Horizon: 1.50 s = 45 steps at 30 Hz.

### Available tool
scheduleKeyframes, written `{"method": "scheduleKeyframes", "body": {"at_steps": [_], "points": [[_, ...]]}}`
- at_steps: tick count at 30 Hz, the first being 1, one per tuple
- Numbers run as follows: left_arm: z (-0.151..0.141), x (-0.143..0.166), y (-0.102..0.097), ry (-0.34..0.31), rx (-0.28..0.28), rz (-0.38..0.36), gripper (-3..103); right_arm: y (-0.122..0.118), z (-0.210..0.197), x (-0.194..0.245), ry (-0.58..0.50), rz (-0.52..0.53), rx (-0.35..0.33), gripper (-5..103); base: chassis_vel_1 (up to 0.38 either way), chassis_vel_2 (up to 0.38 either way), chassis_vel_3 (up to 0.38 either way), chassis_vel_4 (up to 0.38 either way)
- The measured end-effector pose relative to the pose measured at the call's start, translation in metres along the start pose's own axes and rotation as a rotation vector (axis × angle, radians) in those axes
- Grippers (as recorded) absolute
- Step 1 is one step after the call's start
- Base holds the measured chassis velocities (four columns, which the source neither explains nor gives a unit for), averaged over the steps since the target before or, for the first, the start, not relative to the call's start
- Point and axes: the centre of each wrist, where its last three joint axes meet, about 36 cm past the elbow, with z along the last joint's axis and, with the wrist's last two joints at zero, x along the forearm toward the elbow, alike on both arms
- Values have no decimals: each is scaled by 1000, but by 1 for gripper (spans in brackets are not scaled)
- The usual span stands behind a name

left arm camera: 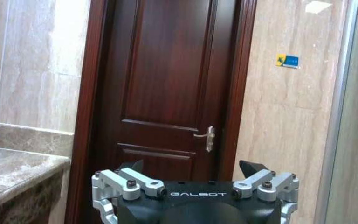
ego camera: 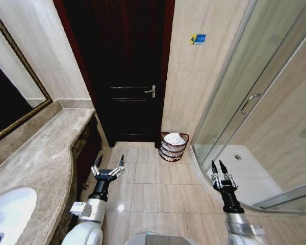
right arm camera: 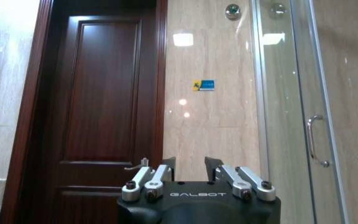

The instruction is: Discard the used towel into the hamper.

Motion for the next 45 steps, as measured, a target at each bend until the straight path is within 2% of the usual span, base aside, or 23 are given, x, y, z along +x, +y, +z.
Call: {"method": "scheduleKeyframes", "body": {"at_steps": [23,31,45], "points": [[0,0,0,0,0,0,100,0,-2,5,-18,6,10,33,11,7,5,7],[0,0,0,0,0,0,100,-4,-6,5,-18,4,38,33,0,0,0,0],[0,0,0,0,0,0,100,-1,-5,8,9,59,56,33,0,0,0,0]]}}
